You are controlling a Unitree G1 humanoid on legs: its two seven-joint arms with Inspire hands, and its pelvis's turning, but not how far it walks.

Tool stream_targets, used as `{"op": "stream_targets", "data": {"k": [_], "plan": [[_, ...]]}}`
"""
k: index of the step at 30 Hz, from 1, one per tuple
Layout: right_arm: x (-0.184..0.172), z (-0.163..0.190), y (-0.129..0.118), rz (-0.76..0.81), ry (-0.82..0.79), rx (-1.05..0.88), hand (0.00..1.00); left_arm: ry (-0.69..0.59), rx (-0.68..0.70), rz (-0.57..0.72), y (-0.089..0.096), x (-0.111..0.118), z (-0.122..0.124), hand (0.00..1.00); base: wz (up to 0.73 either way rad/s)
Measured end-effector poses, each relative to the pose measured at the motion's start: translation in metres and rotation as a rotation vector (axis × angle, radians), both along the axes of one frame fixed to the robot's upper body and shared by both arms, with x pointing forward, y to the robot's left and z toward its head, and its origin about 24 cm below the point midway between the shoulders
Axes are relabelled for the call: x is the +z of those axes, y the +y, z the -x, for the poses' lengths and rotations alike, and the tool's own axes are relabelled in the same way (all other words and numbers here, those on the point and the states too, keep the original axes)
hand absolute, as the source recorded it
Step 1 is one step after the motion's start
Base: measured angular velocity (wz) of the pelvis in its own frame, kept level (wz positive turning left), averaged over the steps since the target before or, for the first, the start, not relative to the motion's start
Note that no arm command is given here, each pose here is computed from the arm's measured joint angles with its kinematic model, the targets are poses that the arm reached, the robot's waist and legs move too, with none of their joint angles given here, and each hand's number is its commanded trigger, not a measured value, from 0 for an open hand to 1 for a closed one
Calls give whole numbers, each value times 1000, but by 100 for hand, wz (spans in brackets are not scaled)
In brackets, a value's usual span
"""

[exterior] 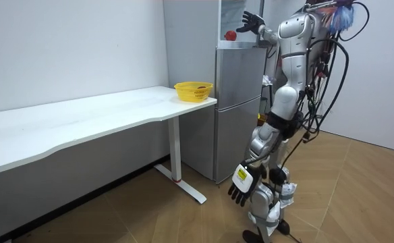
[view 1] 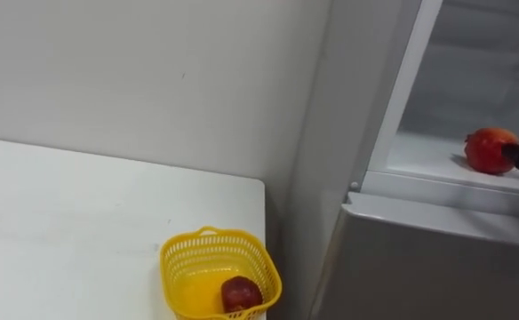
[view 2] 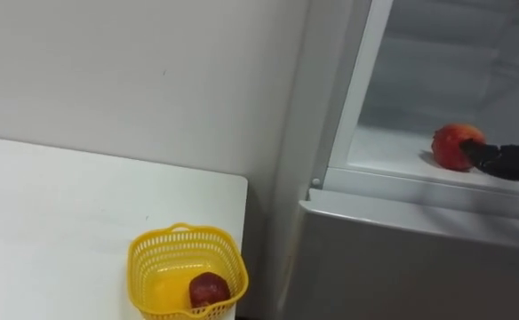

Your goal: Retrieve from the upper fridge

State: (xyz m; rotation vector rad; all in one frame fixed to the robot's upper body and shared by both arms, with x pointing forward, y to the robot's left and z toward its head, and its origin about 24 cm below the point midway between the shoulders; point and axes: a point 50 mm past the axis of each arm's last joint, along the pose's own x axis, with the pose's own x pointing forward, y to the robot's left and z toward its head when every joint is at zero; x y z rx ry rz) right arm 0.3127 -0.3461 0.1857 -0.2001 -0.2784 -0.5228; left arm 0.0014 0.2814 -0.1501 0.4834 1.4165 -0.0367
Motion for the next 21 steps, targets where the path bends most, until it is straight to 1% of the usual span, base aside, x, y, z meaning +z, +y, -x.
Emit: {"op": "stream_targets", "data": {"k": [6, 13, 16, 21], "plan": [[0, -4, -1, -3, 21, 22, 0, 0, -4, -8, 3, 1, -1, 0, 4], [13, -14, 1, 3, 7, 40, 0, -1, 11, -4, 6, 2, 0, 0, 3], [18, -18, 5, 18, 8, 64, 0, 9, 15, -2, 6, 2, 2, 0, 0], [8, -21, 7, 40, 63, 70, 0, 15, 19, -4, 6, 2, 2, 0, 0]]}}
